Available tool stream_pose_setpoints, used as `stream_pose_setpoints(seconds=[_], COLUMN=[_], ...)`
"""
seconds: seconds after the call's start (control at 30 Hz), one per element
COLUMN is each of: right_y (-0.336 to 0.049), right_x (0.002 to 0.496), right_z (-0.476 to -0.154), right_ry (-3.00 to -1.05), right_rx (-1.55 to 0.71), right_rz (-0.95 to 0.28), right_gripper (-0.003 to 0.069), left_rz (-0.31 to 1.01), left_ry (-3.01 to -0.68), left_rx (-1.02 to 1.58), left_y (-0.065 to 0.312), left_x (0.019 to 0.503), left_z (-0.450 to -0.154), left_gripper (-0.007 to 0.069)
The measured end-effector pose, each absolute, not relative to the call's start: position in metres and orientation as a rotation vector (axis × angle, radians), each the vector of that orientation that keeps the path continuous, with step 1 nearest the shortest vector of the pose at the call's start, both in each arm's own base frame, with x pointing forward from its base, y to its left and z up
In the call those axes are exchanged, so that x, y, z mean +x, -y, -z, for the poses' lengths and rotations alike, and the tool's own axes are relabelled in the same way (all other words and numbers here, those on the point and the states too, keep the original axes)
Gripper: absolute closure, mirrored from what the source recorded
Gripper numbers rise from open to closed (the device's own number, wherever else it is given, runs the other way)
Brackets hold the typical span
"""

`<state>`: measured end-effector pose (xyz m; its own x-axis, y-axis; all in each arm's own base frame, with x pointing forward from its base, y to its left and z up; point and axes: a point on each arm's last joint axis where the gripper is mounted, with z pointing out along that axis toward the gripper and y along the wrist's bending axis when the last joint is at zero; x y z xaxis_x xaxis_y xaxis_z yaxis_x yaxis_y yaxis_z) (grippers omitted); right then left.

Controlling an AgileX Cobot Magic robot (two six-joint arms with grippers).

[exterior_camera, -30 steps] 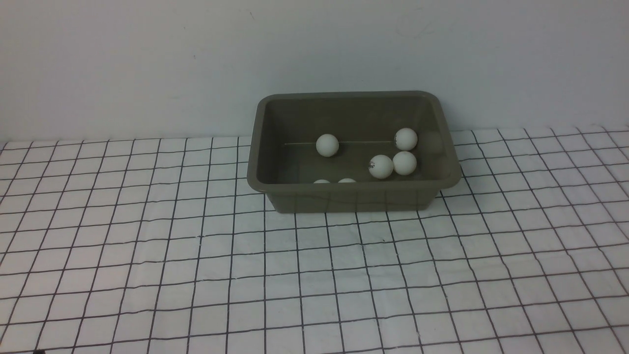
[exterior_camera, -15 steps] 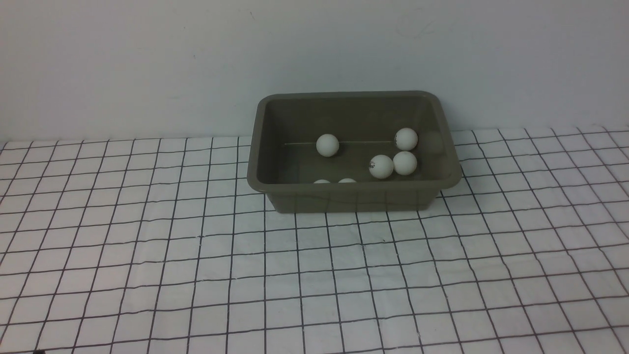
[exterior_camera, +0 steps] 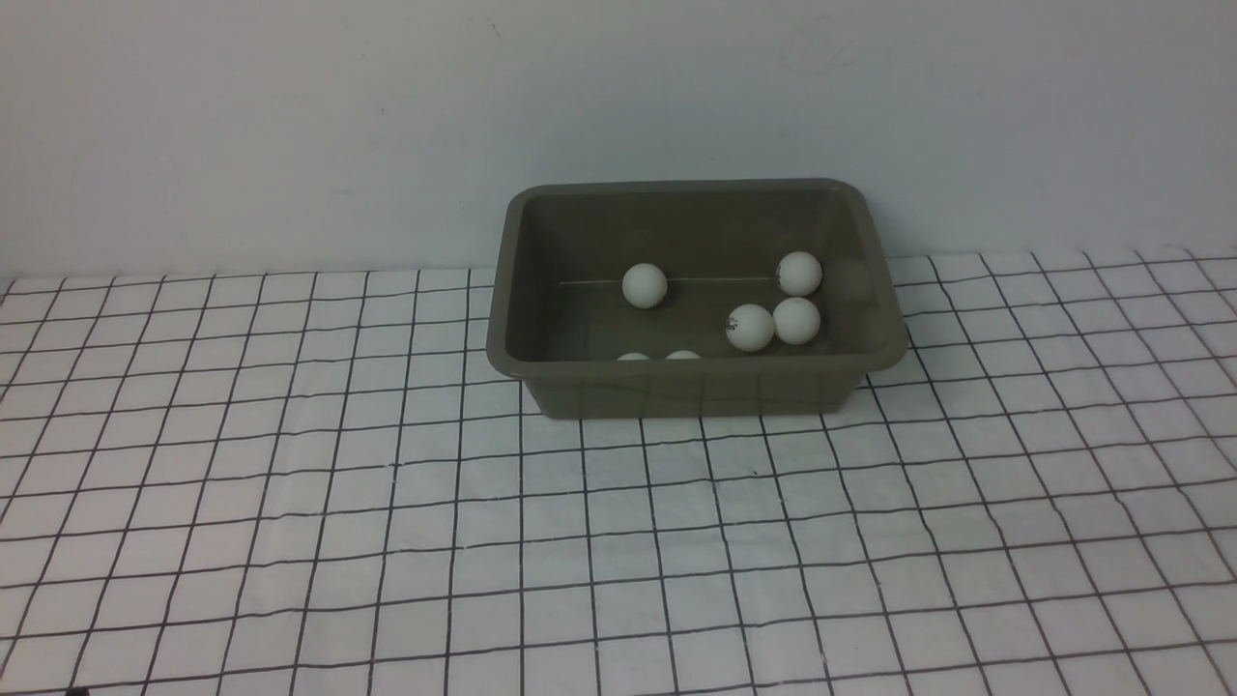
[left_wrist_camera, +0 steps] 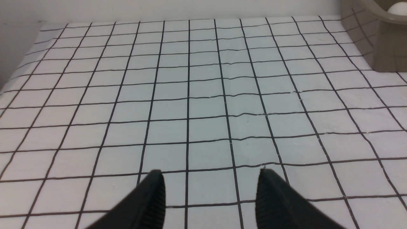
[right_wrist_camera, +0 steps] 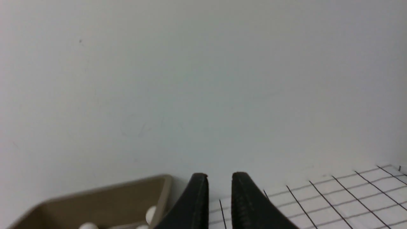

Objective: Put the table tennis balls into the box on the white checkered tablecloth.

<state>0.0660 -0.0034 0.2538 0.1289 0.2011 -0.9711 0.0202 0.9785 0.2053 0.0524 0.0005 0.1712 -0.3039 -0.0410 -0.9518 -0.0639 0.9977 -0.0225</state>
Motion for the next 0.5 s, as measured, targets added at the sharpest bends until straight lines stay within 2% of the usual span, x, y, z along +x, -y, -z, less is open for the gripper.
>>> stream_pose_setpoints(seconds=[0.13, 0.5], right_y=[0.002, 0.001], right_x=[0.065, 0.060], right_z=[-0.239, -0.190], right_ry=[-1.541, -1.682], right_rx=[0.106, 0.068], right_rz=[-0.063, -0.006], right_gripper=[0.0561, 0.0561], left_rz=[-0.023, -0.023], left_ry=[-1.880, -1.880], left_rx=[-0.076, -0.076], left_y=[-0.001, -0.001], left_x=[0.052, 0.052], left_z=[-0.171, -0.171], left_gripper=[0.0273, 0.0273])
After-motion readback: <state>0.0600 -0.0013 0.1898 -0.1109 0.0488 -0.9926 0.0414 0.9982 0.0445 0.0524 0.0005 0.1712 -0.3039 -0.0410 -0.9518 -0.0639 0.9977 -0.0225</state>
